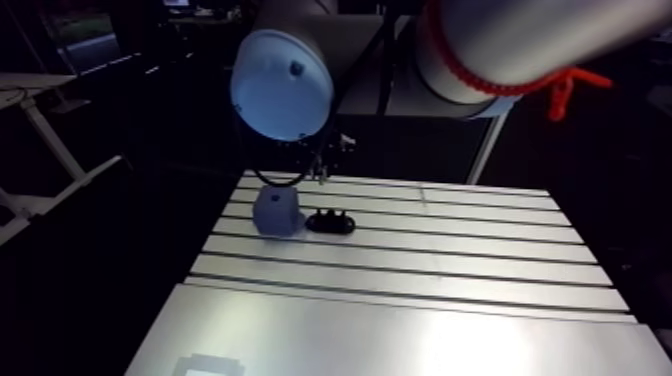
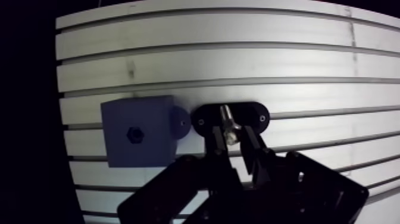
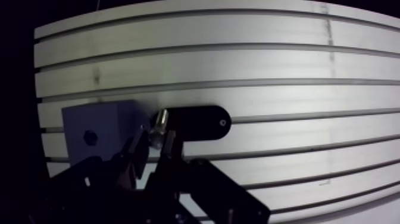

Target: Pick up the M10 bolt and insert it into the hex recess until seated.

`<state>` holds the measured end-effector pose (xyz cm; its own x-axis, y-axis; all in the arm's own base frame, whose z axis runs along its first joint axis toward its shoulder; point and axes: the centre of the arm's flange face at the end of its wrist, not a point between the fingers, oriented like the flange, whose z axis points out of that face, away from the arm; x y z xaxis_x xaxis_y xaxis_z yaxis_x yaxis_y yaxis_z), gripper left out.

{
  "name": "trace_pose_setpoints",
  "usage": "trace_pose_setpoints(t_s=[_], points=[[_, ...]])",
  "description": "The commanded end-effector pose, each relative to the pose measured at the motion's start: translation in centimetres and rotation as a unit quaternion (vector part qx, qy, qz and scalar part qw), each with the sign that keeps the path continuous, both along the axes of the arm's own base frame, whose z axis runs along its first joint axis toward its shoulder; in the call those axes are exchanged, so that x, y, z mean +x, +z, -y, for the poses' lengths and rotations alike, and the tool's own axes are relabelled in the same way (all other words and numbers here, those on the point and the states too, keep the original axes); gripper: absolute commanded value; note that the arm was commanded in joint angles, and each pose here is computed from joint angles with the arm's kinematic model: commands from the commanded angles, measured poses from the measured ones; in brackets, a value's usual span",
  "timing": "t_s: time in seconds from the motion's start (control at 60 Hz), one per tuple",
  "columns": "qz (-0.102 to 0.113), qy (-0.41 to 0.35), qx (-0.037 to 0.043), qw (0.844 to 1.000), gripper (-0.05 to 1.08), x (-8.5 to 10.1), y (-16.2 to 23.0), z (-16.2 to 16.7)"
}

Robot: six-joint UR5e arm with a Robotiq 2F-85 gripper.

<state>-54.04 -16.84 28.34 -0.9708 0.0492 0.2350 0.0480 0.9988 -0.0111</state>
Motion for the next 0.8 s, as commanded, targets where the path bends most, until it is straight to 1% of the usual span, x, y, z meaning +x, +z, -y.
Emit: trace_pose_setpoints(t_s=[0.017, 0.033, 0.05, 0.067, 0.117, 0.15, 0.2, 0.25, 0.3, 0.317, 0.333, 0.35, 0.367, 0.4, 0.417, 0.433, 0.45, 0.467, 0.517, 0.533, 0.55, 0.583, 0.617, 0.65, 0.667, 0.683, 0.7, 0.733, 0.8], points=[[0.012, 0.000, 0.0151, 1.000, 0.92, -0.1, 1.6, -0.6], [0.014, 0.005, 0.0184, 1.000, 0.93, -0.2, 1.8, -0.4], [0.014, 0.005, 0.0184, 1.000, 0.93, -0.2, 1.8, -0.4], [0.018, 0.011, 0.0214, 1.000, 0.95, -0.4, 2.2, -0.4], [0.021, 0.018, 0.0238, 0.999, 0.96, -0.4, 2.8, -0.3], [0.024, 0.024, 0.0277, 0.999, 0.97, -0.4, 4.8, -0.7], [0.026, 0.027, 0.0281, 0.999, 0.97, -0.4, 5.8, -0.9], [0.034, 0.039, 0.0316, 0.998, 0.97, -0.5, 6.9, -0.9], [0.038, 0.050, 0.0323, 0.998, 0.97, -0.6, 7.5, -0.9], [0.045, 0.063, 0.0355, 0.996, 0.97, -0.7, 7.9, -0.9], [0.045, 0.063, 0.0355, 0.996, 0.97, -0.7, 7.9, -0.9], [0.052, 0.082, 0.0382, 0.995, 0.97, -0.8, 8.4, -0.8], [0.052, 0.082, 0.0382, 0.995, 0.97, -0.8, 8.4, -0.8], [0.068, 0.111, 0.0397, 0.991, 0.97, -0.9, 9.3, -0.7], [0.068, 0.111, 0.0397, 0.991, 0.97, -0.9, 9.3, -0.7], [0.075, 0.123, 0.0409, 0.989, 0.97, -1.0, 9.7, -0.5], [0.075, 0.123, 0.0409, 0.989, 0.97, -1.0, 9.7, -0.5], [0.081, 0.132, 0.0417, 0.987, 0.97, -1.0, 10.0, -0.4], [0.087, 0.139, 0.0422, 0.986, 0.97, -1.1, 10.5, -0.2], [0.094, 0.145, 0.0425, 0.984, 0.96, -1.2, 10.9, 0.0], [0.094, 0.145, 0.0425, 0.984, 0.96, -1.2, 10.9, 0.0], [0.113, 0.164, 0.0412, 0.979, 0.97, -1.3, 11.3, 0.4], [0.113, 0.164, 0.0412, 0.979, 0.97, -1.3, 11.3, 0.4], [0.132, 0.200, 0.0410, 0.970, 0.97, -1.6, 11.0, 1.4], [0.132, 0.200, 0.0410, 0.970, 0.97, -1.6, 11.0, 1.4], [0.139, 0.218, 0.0420, 0.965, 0.97, -1.7, 10.8, 2.0], [0.139, 0.218, 0.0420, 0.965, 0.97, -1.7, 10.8, 2.0], [0.147, 0.233, 0.0432, 0.960, 0.97, -2.3, 10.4, 2.4], [0.148, 0.239, 0.0430, 0.959, 0.97, -2.9, 10.3, 2.6]])
